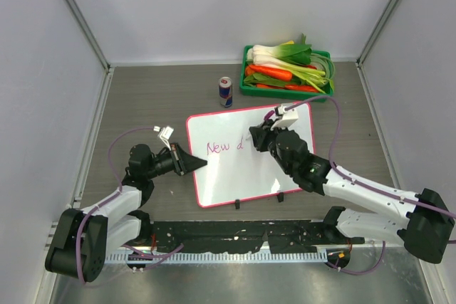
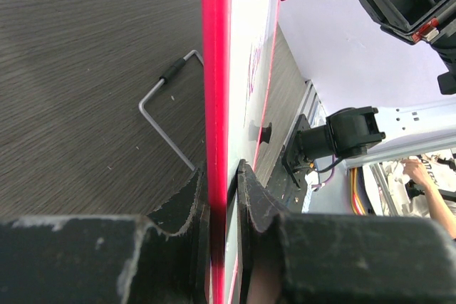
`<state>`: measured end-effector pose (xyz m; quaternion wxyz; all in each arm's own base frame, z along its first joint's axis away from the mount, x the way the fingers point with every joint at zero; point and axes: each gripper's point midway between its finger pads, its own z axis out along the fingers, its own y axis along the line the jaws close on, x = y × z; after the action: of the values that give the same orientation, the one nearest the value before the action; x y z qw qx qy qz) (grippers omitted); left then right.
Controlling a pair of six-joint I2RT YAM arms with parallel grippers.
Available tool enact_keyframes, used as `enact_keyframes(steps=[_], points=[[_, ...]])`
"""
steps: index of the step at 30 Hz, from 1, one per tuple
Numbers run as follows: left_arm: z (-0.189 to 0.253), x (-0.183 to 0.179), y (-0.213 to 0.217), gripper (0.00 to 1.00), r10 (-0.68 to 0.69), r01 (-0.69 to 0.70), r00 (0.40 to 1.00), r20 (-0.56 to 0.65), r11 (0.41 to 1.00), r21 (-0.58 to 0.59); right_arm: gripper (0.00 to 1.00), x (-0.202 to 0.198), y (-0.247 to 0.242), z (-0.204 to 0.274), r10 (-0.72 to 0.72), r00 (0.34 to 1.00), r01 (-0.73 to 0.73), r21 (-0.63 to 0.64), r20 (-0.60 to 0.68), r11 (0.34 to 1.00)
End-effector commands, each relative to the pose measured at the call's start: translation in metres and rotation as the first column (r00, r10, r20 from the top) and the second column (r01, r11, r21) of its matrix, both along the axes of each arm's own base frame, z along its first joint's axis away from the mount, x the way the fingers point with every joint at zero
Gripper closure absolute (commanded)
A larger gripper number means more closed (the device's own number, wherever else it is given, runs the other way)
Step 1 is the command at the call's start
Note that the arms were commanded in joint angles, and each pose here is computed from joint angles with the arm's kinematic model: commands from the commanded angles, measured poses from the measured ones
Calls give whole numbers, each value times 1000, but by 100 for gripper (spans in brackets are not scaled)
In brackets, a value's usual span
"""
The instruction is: Write a sentence on the whiteboard
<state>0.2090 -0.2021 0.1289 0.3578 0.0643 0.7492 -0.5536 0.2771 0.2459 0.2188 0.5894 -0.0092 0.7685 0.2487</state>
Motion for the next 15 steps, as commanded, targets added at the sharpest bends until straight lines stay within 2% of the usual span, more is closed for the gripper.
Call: enact_keyframes(steps=[1,15], points=[[-14,10,6,100,40,-45,997,60,996,80,99,6,1,6,-13,1000,13,21,11,1000],[-13,10,6,100,40,-45,997,62,996,79,99,3,7,-7,18,1000,-18,11,-18,1000]])
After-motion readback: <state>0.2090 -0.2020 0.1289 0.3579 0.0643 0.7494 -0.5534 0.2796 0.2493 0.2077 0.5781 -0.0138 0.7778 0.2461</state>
